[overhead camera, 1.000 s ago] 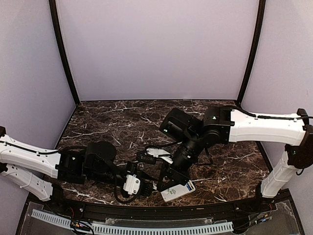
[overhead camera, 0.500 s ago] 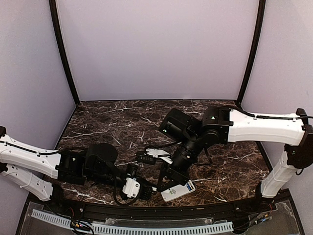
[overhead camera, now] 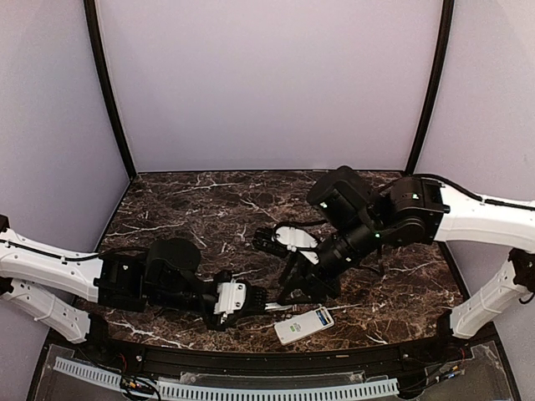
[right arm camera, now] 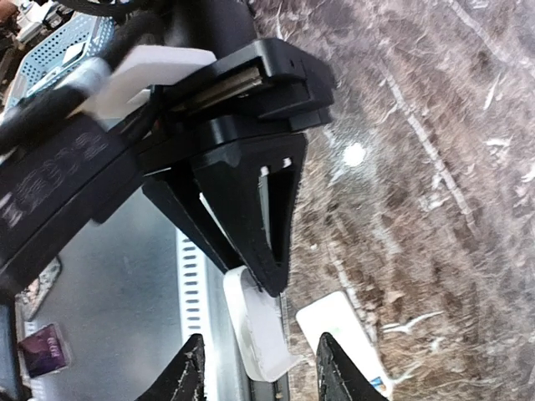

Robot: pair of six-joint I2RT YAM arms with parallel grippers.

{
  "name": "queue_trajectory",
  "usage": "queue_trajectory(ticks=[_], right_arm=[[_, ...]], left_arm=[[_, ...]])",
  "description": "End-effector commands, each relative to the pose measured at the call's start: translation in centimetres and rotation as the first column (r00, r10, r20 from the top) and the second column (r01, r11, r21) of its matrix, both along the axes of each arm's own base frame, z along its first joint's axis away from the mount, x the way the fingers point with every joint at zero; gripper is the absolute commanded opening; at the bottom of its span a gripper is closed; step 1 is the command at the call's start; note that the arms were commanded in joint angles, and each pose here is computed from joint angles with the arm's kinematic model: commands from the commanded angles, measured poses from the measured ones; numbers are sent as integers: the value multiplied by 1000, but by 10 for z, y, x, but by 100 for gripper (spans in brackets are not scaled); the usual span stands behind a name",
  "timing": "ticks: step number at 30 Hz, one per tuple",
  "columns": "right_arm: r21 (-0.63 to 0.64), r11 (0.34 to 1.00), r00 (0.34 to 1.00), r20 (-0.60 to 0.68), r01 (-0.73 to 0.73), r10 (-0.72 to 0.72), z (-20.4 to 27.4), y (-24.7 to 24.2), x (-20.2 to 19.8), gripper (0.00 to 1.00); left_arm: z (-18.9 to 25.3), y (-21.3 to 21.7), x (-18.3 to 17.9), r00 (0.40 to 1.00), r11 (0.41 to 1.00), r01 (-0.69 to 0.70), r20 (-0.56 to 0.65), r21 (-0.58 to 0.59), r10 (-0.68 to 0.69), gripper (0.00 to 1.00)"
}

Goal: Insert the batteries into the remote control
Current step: Pass from the right arm to the left, then pass from the left arm to the right

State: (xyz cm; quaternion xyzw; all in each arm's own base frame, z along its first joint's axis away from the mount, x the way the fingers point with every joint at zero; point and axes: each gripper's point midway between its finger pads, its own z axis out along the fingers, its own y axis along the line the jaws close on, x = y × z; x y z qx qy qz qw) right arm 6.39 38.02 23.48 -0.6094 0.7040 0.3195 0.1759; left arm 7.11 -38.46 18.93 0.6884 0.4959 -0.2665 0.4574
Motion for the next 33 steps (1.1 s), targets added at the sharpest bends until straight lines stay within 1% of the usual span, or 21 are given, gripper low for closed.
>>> queue_trajectory(ticks=[1, 3, 5, 7, 9, 13, 20, 26, 30, 33], right_arm=[[122, 992, 983, 185, -10, -13, 7, 7, 18, 44], [167, 985, 977, 211, -43, 7, 11, 6, 18, 45], [208, 976, 975, 222, -69, 21, 17, 3, 20, 46], [245, 967, 977, 213, -76, 23, 23, 0, 25, 47], [280, 956, 984, 176, -87, 38, 30, -2, 28, 48], [264, 958, 988, 133, -117, 84, 26, -1, 24, 45], [265, 942, 978, 40, -208, 204, 20, 4, 4, 39], [231, 954, 982, 34, -191, 188, 13, 10, 11, 25], [211, 963, 986, 32, -169, 165, 7, 11, 15, 24], [214, 961, 984, 10, -175, 177, 6, 13, 12, 17]], left_arm=[[17, -2, 5, 971, 993, -120, -208, 1, 118, 0], [21, -2, 7, 941, 986, -165, -299, 12, 161, 0], [21, 1, 6, 915, 984, -173, -362, 42, 176, 0], [25, 3, 4, 898, 984, -171, -401, 52, 178, 0], [28, 4, 2, 888, 984, -165, -425, 59, 175, 0], [34, 6, 5, 875, 982, -178, -445, 68, 189, 0], [45, 5, 6, 877, 984, -171, -449, 41, 171, 0], [44, 5, 5, 878, 986, -162, -450, 48, 166, 0], [45, 6, 3, 879, 988, -152, -451, 41, 154, 0], [46, 7, 4, 880, 988, -153, -449, 36, 153, 0]])
